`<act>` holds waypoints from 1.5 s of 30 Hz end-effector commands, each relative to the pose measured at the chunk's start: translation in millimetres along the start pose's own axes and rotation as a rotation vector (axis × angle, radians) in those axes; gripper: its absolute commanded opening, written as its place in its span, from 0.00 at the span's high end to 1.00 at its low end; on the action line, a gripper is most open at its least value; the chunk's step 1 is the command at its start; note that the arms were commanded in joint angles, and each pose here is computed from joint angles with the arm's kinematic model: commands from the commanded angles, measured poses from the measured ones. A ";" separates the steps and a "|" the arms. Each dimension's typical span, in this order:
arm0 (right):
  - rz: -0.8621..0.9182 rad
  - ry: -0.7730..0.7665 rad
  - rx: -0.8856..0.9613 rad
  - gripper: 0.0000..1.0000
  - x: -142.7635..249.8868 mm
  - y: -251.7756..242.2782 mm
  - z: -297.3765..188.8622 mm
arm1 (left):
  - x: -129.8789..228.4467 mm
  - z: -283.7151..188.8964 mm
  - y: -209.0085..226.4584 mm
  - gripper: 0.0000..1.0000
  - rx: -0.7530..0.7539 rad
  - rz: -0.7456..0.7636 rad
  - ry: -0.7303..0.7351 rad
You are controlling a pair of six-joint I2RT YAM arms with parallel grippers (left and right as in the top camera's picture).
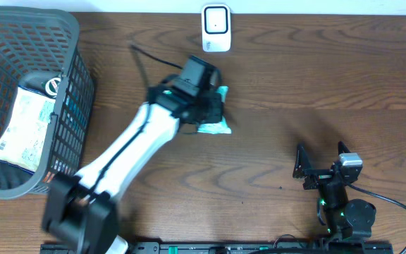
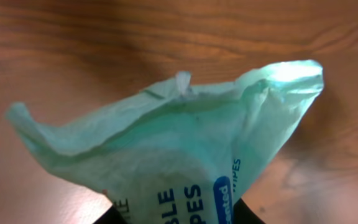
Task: Scan the item barcode
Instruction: 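Carry the wipes pack out and drop it on the table center, then reach the left gripper back into the basket and grasp orange packet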
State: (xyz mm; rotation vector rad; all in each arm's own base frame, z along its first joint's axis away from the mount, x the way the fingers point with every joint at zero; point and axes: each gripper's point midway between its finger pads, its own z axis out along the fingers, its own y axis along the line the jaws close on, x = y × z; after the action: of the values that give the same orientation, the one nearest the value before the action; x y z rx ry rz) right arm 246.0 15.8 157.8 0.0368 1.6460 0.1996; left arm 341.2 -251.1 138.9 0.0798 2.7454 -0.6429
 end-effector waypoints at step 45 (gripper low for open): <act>0.008 0.010 -0.031 0.01 2.6 7.7 0.3 | 25.3 -276.4 344.8 0.02 -0.567 -1.201 -0.411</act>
State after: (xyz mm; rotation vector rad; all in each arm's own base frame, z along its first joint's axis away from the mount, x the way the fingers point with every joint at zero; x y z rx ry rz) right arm 245.6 21.8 157.8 0.0171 1.6471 0.2175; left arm 283.5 166.3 258.8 -1.4704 2.1672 0.0059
